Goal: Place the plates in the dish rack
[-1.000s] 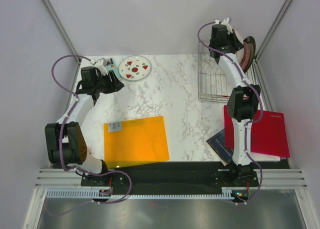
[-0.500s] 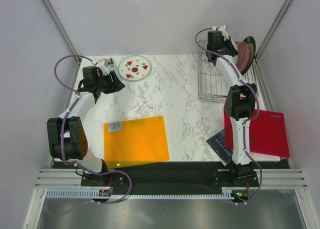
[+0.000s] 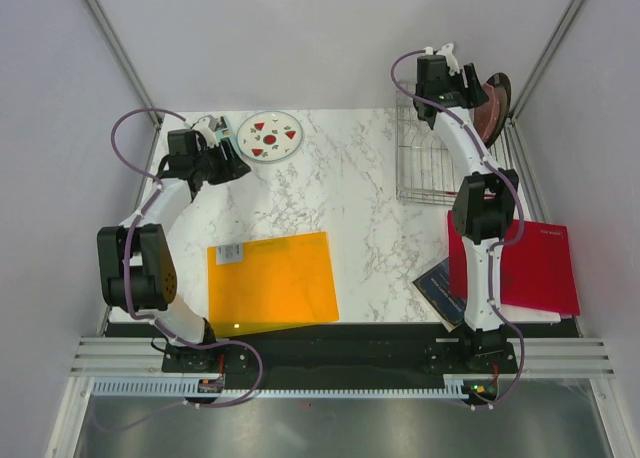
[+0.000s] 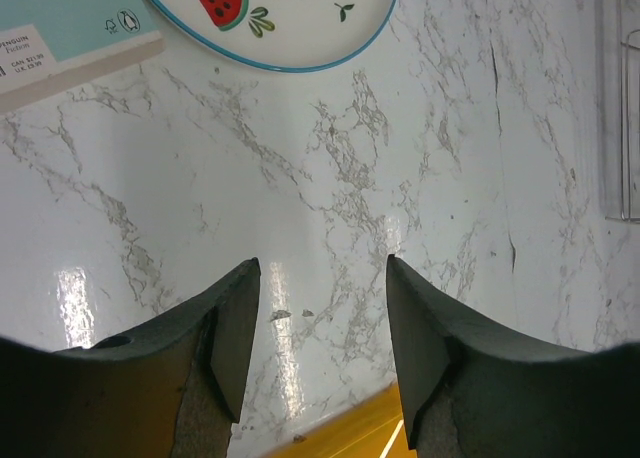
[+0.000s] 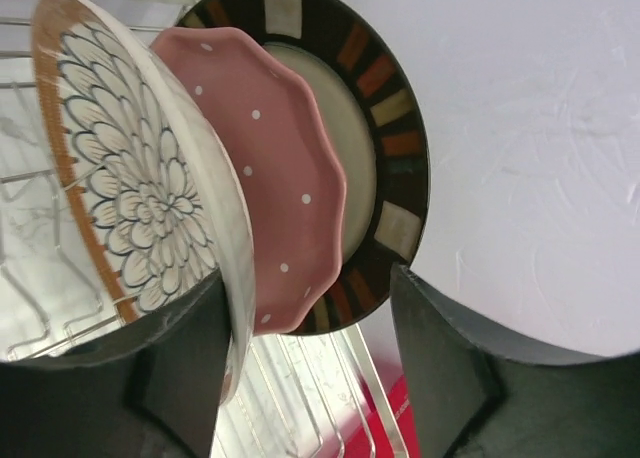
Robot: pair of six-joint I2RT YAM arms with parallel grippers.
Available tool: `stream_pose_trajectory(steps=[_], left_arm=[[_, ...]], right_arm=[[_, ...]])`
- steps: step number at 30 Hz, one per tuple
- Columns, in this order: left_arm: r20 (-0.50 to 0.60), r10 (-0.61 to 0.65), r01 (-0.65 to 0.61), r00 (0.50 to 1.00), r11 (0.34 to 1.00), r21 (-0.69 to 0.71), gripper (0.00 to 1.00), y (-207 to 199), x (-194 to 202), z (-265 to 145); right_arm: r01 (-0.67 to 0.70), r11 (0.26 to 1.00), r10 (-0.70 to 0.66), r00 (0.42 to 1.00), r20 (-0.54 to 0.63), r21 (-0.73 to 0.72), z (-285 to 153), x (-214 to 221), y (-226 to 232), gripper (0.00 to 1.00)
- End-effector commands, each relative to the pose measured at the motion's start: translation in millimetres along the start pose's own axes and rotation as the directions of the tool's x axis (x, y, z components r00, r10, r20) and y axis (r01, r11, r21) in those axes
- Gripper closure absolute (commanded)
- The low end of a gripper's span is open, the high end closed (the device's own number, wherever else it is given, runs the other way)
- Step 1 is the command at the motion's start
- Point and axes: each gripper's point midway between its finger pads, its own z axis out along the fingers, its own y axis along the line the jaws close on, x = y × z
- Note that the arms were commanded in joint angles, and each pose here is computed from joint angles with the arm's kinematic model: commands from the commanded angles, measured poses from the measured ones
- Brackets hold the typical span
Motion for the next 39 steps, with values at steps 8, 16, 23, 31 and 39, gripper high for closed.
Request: stream_pose_trajectory(steps=[8, 16, 23, 31, 39], left_arm=[[0.128, 0.035, -0.028, 0.991, 0.998, -0.054, 0.38, -13, -46, -34], [0.18, 0.056, -0.037, 0.982, 0.994, -0.103, 0.36, -23, -59, -93], [0.218, 0.027, -0.007, 0.976, 0.996, -0.091, 0.57, -38, -30, -141], [0.161, 0.0, 0.01, 0.987, 0.998, -0.062, 0.6, -47, 7, -160], [0.171, 0.013, -0.006, 0.985, 0.999, -0.041, 0.58, -54, 3, -166]], right_arm=[[0.3, 0.668, 0.151, 0.842, 0.518, -0.682, -230, -115, 36, 0.04], [0.425, 0.255, 0.234, 0.844, 0.482, -0.868, -319, -99, 178, 0.2], [0.498, 0.185, 0.274, 0.802, 0.531, -0.847, -343, -75, 286, 1.0], [0.308, 0.179, 0.549, 0.757, 0.355, -0.934, -363, -113, 339, 1.0], [0.257, 0.125, 0.538, 0.794, 0.283, -0.958, -364, -82, 379, 1.0]])
